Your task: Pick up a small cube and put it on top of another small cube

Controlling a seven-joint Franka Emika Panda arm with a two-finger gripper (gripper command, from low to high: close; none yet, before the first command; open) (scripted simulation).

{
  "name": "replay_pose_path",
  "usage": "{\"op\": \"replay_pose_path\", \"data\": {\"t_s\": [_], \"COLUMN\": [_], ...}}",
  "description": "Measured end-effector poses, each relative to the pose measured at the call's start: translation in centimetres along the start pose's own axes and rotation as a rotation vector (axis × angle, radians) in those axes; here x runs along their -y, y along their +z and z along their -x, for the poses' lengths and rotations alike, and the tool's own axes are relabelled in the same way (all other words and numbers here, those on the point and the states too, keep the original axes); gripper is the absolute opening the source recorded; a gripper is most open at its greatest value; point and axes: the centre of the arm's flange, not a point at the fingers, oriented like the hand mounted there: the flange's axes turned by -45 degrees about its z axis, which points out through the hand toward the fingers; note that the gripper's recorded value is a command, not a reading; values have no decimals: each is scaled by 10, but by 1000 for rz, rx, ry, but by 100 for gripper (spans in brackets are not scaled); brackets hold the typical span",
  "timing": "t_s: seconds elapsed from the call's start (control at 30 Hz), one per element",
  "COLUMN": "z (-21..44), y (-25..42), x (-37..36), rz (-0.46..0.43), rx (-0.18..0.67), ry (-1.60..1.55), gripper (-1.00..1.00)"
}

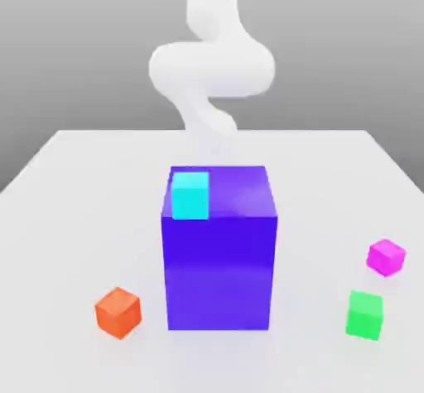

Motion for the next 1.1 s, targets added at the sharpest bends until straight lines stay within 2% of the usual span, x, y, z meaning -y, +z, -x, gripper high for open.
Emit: {"op": "replay_pose_path", "data": {"t_s": [0.17, 0.33, 0.6, 0.73, 0.93, 0.97, 1.1], "z": [30, 97, 269, 365, 418, 423, 423], "y": [111, 189, 251, 263, 306, 311, 311], "x": [94, 191, 324, 355, 360, 360, 360], "rz": [-147, -298, -575, -712, -742, -742, -742], "rx": [139, 242, 356, 399, 410, 410, 411], "ry": [-408, -806, -1474, -1779, -1831, -1832, -1832], "gripper": [0, 0, 0, 0, 0, -100, -100]}}
